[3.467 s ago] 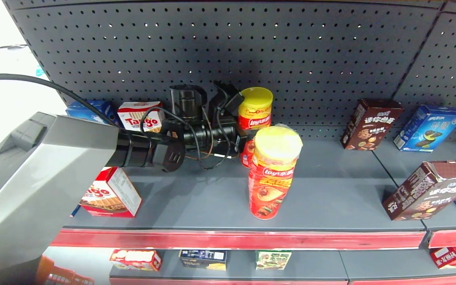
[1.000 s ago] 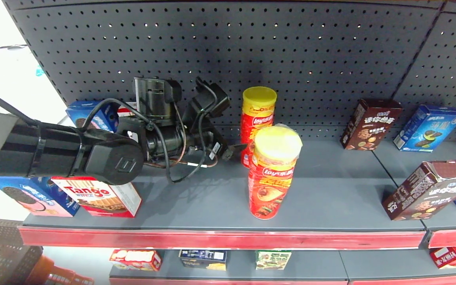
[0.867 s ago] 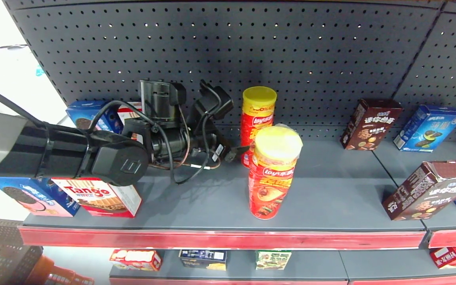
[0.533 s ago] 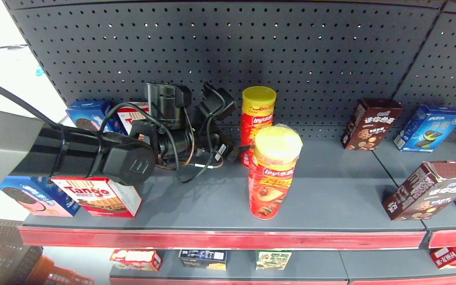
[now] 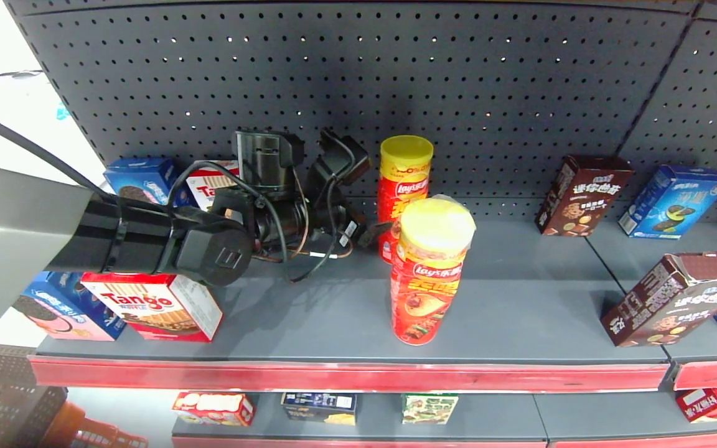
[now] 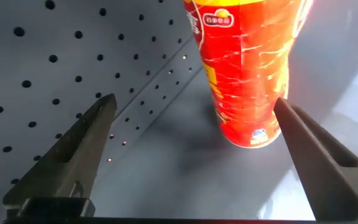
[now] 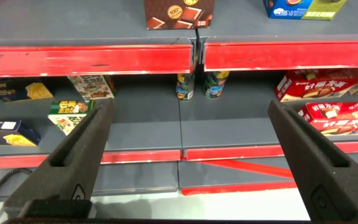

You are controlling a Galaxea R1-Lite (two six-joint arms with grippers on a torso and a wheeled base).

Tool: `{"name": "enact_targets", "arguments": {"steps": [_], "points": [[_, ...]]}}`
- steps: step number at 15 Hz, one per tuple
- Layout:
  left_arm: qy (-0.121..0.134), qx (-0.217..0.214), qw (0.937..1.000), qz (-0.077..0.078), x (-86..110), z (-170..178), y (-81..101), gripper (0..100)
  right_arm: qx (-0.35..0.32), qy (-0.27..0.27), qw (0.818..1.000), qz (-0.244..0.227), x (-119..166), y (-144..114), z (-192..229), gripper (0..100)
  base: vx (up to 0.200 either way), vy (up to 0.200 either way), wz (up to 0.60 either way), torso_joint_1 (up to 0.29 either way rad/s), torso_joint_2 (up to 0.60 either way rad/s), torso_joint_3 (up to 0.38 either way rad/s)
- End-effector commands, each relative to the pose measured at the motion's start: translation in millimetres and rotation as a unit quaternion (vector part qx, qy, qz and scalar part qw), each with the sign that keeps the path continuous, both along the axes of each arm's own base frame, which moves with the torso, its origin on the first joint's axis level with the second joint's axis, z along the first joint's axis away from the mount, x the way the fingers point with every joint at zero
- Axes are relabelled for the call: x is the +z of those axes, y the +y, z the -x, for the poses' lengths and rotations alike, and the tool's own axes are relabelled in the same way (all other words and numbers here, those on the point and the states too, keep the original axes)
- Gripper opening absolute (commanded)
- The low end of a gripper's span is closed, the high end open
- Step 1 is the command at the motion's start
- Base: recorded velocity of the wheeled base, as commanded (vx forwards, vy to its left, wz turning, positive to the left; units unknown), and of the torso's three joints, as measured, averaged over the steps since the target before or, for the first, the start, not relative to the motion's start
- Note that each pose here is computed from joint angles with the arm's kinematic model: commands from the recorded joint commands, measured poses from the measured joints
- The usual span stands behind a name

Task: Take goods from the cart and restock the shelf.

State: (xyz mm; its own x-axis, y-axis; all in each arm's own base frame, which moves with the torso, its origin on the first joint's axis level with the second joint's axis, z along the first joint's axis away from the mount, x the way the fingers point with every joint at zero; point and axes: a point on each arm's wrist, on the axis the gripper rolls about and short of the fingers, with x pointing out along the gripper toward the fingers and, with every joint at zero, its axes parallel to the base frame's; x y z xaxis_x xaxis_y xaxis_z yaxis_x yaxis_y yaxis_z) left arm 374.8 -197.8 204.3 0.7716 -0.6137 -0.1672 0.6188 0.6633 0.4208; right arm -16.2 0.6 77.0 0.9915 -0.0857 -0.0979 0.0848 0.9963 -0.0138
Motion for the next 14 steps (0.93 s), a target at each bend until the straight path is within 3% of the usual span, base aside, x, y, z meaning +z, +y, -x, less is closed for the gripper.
{"name": "enact_targets", "arguments": {"steps": [1,14], "points": [[0.001,0.003,1.0,-0.001,-3.3,-2.5,-0.5,100,0.0,0.001,1.0,0.0,0.0,0.0,-0.1,100,0.0,0.0,0.0,0.0,0.0,0.0],[0.002,0.019,0.9998,-0.001,-6.3,-8.1,5.8,100,0.0,0.001,1.0,0.0,0.0,0.0,-0.1,100,0.0,0.0,0.0,0.0,0.0,0.0]]}}
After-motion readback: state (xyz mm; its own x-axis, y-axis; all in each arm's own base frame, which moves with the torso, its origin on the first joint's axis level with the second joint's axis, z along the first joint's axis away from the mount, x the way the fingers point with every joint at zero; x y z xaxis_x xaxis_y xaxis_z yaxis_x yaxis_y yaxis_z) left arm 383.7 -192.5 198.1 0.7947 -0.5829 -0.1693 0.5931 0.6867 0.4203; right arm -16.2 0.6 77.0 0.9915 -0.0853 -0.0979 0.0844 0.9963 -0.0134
